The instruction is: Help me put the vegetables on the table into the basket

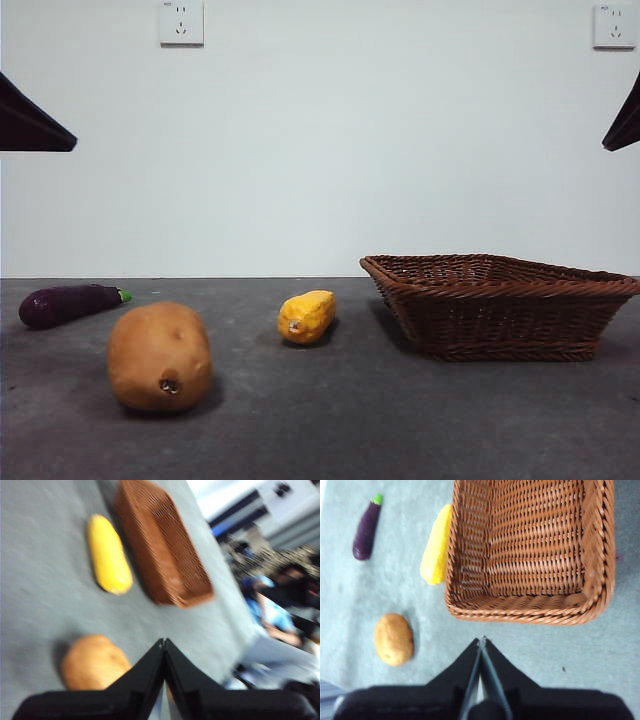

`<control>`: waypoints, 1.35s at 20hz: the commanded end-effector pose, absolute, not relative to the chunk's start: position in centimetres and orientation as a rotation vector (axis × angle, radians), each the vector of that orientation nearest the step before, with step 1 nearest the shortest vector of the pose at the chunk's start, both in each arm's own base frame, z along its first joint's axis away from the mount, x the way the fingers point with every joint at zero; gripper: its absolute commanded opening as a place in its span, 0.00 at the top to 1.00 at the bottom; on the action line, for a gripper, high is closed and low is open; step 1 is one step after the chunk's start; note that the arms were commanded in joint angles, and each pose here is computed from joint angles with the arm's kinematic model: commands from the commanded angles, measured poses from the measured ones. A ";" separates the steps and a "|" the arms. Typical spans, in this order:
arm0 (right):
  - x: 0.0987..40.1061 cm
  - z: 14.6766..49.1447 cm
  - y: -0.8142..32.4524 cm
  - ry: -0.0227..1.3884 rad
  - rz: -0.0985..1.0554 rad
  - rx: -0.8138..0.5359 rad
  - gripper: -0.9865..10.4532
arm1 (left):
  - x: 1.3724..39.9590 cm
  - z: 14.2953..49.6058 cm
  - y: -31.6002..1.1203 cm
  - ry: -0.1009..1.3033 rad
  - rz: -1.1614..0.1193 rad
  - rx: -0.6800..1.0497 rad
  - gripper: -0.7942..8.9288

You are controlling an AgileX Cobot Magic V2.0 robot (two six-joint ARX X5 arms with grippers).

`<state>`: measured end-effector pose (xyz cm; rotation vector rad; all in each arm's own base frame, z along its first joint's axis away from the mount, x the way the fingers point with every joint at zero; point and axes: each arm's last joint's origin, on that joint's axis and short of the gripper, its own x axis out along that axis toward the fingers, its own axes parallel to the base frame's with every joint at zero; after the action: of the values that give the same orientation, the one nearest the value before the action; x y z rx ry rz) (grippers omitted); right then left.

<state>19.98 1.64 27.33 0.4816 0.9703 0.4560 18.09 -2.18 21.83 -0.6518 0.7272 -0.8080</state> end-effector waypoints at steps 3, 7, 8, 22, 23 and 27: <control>22.1 28.1 1.5 0.999 0.459 0.387 0.64 | 19.0 21.8 -2.3 0.766 -0.870 -0.685 0.92; 24.9 28.5 1.3 1.045 0.381 0.308 0.42 | 19.3 21.4 -2.5 0.801 -0.870 -0.698 0.92; 25.6 28.5 1.2 1.062 0.359 0.285 0.41 | 19.3 21.3 -2.6 0.806 -0.870 -0.699 0.92; 37.0 23.7 0.9 1.245 0.268 0.211 0.42 | 18.8 20.4 -2.6 0.862 -0.801 -0.612 0.92; 37.6 23.3 0.9 1.252 0.268 0.211 0.42 | 18.7 20.3 -2.6 0.866 -0.802 -0.604 0.92; 39.1 21.5 1.0 1.252 0.273 0.216 0.42 | 18.7 20.3 -2.6 0.866 -0.806 -0.599 0.92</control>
<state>38.91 0.91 21.87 0.2230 1.2440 0.2624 18.63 -2.57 20.23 -0.6167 0.8756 -0.7908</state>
